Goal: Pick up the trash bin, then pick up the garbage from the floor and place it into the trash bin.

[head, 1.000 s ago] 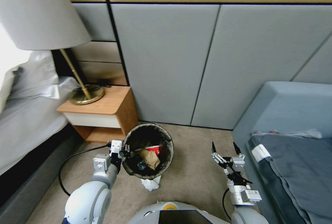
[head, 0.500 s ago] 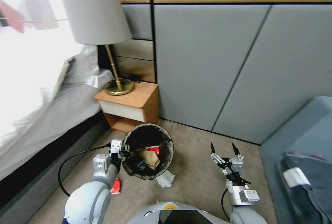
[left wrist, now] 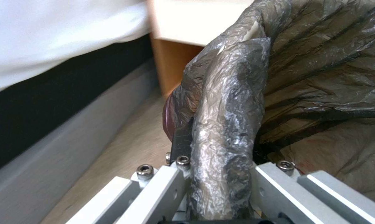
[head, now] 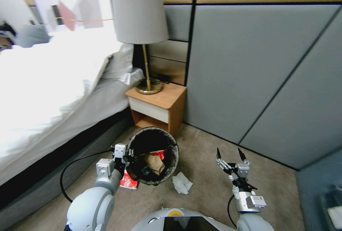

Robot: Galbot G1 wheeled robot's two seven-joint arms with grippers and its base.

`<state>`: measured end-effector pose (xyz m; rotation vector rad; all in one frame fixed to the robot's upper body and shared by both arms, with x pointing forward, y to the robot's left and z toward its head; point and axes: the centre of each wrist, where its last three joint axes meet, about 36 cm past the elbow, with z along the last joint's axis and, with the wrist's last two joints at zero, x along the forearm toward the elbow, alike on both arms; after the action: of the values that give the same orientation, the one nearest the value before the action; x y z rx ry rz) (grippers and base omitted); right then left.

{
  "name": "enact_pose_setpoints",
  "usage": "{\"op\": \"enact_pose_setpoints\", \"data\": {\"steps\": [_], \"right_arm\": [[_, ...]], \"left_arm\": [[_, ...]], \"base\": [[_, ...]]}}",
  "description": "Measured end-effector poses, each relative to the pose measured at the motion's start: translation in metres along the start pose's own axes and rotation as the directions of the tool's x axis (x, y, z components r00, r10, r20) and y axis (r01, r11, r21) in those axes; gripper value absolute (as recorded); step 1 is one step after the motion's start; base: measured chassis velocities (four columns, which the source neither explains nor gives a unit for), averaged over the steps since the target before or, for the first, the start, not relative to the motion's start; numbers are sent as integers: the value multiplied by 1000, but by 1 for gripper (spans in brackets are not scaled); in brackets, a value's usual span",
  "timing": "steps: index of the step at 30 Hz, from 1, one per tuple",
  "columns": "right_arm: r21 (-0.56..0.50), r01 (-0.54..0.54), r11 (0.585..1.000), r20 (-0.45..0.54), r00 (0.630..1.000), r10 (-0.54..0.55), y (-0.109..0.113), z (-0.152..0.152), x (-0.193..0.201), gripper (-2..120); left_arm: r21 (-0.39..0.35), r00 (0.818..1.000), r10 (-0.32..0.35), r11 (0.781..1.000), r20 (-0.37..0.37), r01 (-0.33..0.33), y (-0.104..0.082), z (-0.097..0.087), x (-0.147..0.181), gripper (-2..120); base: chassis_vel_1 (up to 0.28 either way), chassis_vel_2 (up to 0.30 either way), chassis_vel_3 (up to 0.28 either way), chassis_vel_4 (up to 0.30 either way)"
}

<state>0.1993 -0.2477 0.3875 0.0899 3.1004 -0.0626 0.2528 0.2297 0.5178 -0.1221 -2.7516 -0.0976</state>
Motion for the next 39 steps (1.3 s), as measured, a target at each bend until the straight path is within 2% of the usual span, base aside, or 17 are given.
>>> {"op": "enact_pose_setpoints", "data": {"steps": [12,16,20,21,24,25,28,29,32,33,37,38,39], "right_arm": [[1,19,1000,-21,1000,-19,-7,3,-1,100],[13,66,998,-46,997,-66,-20,9,-4,100],[16,174,985,-83,982,-172,-48,19,-14,100],[16,174,985,-83,982,-172,-48,19,-14,100],[39,289,956,-125,951,-282,-76,30,-27,100],[39,289,956,-125,951,-282,-76,30,-27,100],[69,385,921,-189,911,-366,-98,40,-40,100],[69,385,921,-189,911,-366,-98,40,-40,100],[3,433,901,-258,871,-418,-100,51,-50,100],[3,433,901,-258,871,-418,-100,51,-50,100],[-99,512,853,-348,785,-512,-88,66,-64,100],[-99,512,853,-348,785,-512,-88,66,-64,100],[-115,533,838,-367,762,-534,-84,69,-68,100]], "left_arm": [[0,1000,-1,1000,18,1,-1,2,-1,1],[-1,1000,-1,1000,19,1,-1,2,0,1],[-6,1000,-1,1000,22,1,-1,0,3,1],[-6,1000,-1,1000,22,1,-1,0,3,1],[-8,1000,2,1000,22,-1,-1,-1,5,1],[-8,1000,2,1000,22,-1,-1,-1,5,1],[-1,1000,6,1000,23,-6,-3,-1,5,1],[-1,1000,6,1000,23,-6,-3,-1,5,1],[3,1000,6,1000,22,-6,-5,-1,5,1],[3,1000,6,1000,22,-6,-5,-1,5,1],[4,1000,5,1000,20,-5,-5,-1,5,1],[4,1000,5,1000,20,-5,-5,-1,5,1],[4,1000,4,1000,21,-4,-5,-1,6,1]], "base": [[22,15,12,19],[0,0,0,0],[0,0,0,0],[0,0,0,0],[0,0,0,0],[0,0,0,0],[0,0,0,0],[0,0,0,0],[0,0,0,0],[0,0,0,0],[0,0,0,0],[0,0,0,0],[0,0,0,0]]}}
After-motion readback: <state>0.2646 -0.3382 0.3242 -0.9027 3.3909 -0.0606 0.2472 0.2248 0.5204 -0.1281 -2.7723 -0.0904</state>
